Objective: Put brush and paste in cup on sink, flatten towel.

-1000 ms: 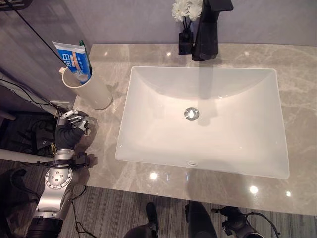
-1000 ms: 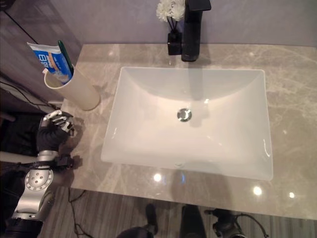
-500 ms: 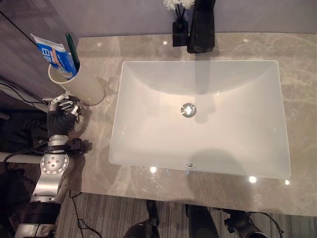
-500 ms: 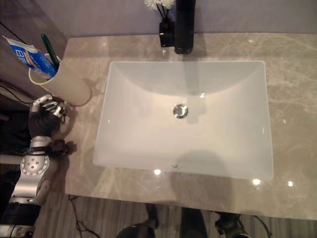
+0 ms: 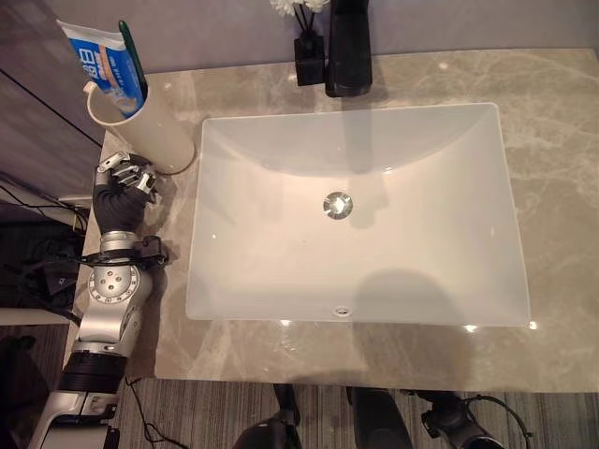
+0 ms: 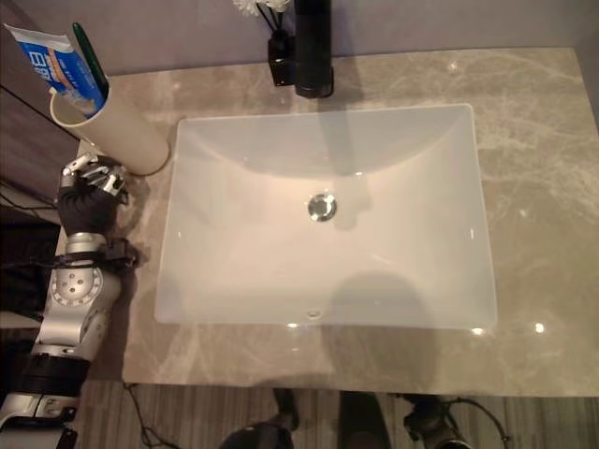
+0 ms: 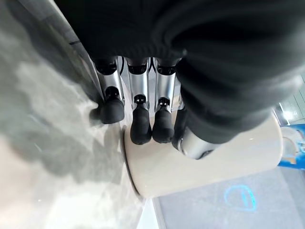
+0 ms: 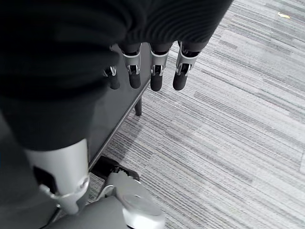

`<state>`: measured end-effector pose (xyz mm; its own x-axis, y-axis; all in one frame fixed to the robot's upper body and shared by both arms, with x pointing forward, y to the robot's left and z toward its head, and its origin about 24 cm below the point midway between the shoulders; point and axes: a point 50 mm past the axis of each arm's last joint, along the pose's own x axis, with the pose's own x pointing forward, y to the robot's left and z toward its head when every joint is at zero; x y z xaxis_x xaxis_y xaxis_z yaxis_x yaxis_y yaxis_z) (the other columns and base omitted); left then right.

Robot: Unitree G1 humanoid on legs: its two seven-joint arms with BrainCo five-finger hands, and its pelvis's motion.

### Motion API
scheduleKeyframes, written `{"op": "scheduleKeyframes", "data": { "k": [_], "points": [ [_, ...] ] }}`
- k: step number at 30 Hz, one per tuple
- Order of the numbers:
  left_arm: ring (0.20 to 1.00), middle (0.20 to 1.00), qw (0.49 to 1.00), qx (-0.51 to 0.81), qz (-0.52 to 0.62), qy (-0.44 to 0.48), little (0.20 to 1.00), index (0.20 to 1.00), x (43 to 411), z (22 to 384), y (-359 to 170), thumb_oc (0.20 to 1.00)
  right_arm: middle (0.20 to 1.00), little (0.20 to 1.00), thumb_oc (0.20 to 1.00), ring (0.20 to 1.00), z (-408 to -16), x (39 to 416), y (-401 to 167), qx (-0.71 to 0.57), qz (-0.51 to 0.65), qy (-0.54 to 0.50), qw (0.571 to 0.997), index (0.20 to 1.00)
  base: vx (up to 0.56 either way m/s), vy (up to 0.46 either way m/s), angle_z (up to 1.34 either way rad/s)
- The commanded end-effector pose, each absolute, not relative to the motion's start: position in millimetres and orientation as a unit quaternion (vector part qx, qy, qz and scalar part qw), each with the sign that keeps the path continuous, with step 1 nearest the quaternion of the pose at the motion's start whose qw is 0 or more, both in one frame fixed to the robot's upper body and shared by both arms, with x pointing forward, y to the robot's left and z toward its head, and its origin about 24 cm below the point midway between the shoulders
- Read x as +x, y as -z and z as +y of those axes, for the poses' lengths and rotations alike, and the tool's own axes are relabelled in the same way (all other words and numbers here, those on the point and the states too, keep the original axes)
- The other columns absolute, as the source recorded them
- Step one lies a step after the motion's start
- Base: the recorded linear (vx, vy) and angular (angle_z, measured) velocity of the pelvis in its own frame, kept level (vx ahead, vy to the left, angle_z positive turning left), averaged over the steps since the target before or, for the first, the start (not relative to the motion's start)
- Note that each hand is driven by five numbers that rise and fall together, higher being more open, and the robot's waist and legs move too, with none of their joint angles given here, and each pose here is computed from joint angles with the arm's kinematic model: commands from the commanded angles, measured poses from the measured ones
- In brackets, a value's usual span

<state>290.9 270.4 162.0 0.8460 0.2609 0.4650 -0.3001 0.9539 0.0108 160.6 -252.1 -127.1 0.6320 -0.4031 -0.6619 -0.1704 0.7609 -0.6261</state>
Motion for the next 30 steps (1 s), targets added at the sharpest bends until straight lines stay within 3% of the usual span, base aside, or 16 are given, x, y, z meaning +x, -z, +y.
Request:
{"op": "scheduleKeyframes", "data": {
  "k": [1,17,23,30],
  "points": [
    [0.2,0.2,0.968,0.066,-0.194,-0.143,0.2,0.2,285,273,-139,0.2,1.0,1.0,1.0,1.0,-245,162,129,-0.335,0.419,0.069,0.841,1.0,0.0,-0.015,-0.05],
    [0.2,0.2,0.966,0.088,-0.226,-0.088,0.2,0.2,282,260,-156,0.2,1.0,1.0,1.0,1.0,-246,159,130,-0.339,0.426,0.061,0.837,1.0,-0.02,-0.013,0.01],
    [0.2,0.2,0.957,0.085,-0.247,-0.129,0.2,0.2,297,268,-174,0.2,1.0,1.0,1.0,1.0,-253,149,132,-0.344,0.438,0.07,0.828,1.0,0.04,-0.034,-0.03],
    [0.2,0.2,0.949,0.082,-0.266,-0.152,0.2,0.2,311,264,-187,0.2,1.0,1.0,1.0,1.0,-242,170,125,-0.346,0.401,0.057,0.847,1.0,0.04,-0.005,0.0]
  ]
}}
